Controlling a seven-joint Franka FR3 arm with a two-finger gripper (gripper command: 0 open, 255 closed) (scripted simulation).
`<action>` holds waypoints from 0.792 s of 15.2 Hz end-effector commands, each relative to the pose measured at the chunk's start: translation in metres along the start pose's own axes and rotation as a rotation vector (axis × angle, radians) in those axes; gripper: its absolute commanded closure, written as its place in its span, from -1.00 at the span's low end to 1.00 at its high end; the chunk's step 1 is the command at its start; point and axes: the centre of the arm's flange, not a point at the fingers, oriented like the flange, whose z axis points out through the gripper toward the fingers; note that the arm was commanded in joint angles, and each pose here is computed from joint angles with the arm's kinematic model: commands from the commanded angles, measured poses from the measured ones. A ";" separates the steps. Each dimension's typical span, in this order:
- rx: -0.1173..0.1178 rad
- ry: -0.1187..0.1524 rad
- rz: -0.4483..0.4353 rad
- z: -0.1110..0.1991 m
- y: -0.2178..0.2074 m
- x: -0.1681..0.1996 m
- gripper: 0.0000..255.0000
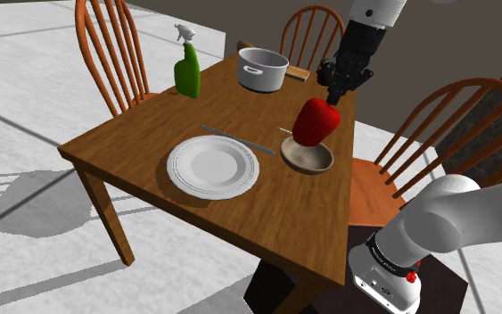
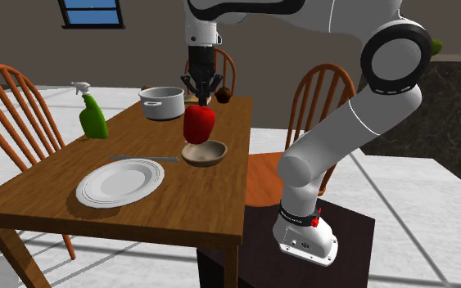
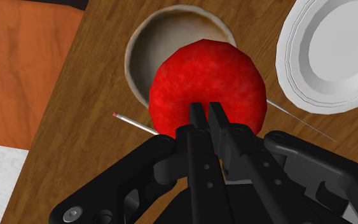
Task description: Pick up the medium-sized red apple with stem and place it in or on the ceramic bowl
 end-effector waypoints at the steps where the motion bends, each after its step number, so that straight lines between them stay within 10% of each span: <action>1: 0.000 0.000 0.000 0.012 0.000 0.001 1.00; 12: 0.000 0.000 0.000 0.031 0.001 0.001 1.00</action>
